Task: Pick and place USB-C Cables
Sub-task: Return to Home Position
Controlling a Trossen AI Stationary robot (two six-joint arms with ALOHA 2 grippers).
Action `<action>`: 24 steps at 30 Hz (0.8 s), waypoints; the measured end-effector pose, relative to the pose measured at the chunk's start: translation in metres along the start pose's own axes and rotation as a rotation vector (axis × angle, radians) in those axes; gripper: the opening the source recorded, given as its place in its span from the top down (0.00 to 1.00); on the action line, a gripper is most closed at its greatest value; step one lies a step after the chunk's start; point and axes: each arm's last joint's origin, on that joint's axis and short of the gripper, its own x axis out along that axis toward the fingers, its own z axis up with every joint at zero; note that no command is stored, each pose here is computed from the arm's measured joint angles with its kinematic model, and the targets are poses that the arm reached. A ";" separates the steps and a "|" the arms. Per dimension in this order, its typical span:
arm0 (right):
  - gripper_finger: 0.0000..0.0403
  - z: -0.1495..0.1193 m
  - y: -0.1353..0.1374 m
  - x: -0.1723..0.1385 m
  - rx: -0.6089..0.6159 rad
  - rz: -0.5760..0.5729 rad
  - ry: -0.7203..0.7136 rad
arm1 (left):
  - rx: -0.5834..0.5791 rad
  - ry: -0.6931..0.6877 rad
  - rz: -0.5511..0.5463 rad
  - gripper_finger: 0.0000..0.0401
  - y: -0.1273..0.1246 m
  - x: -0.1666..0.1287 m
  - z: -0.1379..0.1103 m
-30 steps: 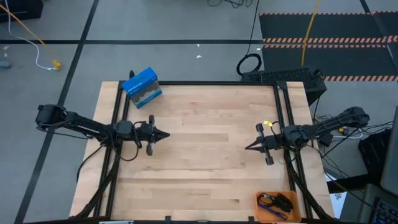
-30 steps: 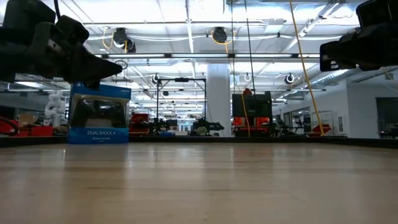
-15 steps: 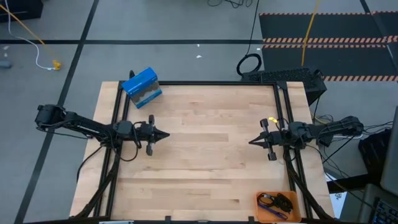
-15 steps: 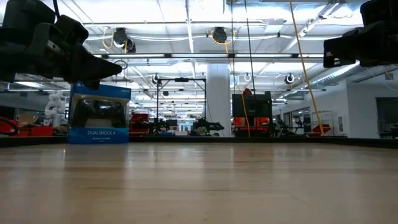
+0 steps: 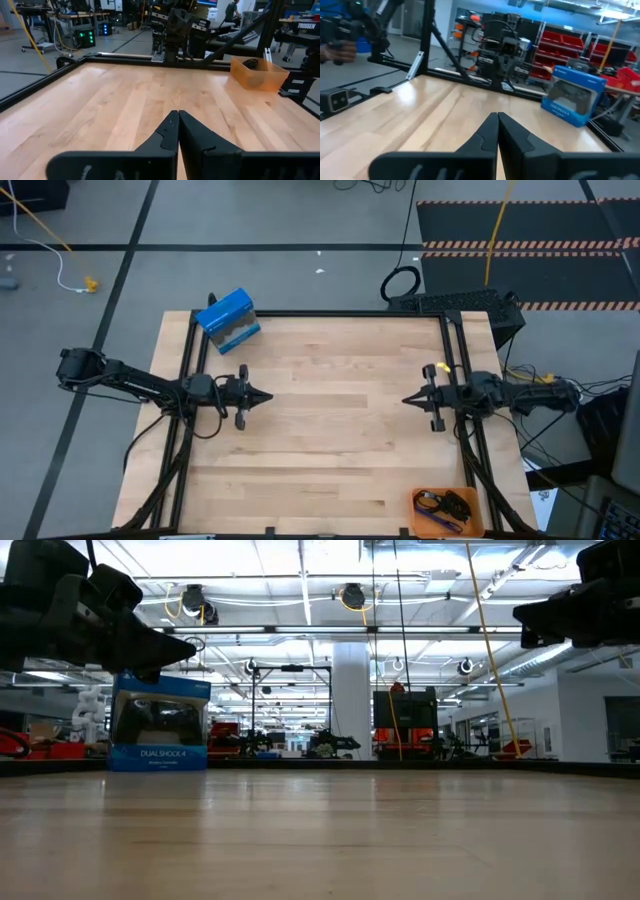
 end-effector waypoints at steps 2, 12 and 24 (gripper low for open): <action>1.00 -0.001 -0.002 0.000 0.007 -0.020 0.013 | -0.003 -0.002 0.000 0.97 0.000 0.000 0.000; 1.00 -0.003 -0.009 -0.001 0.009 -0.093 0.028 | -0.005 -0.003 -0.001 0.97 0.000 0.000 0.000; 1.00 -0.004 -0.012 -0.002 0.006 -0.148 0.043 | -0.004 -0.003 -0.001 0.96 0.000 0.000 0.000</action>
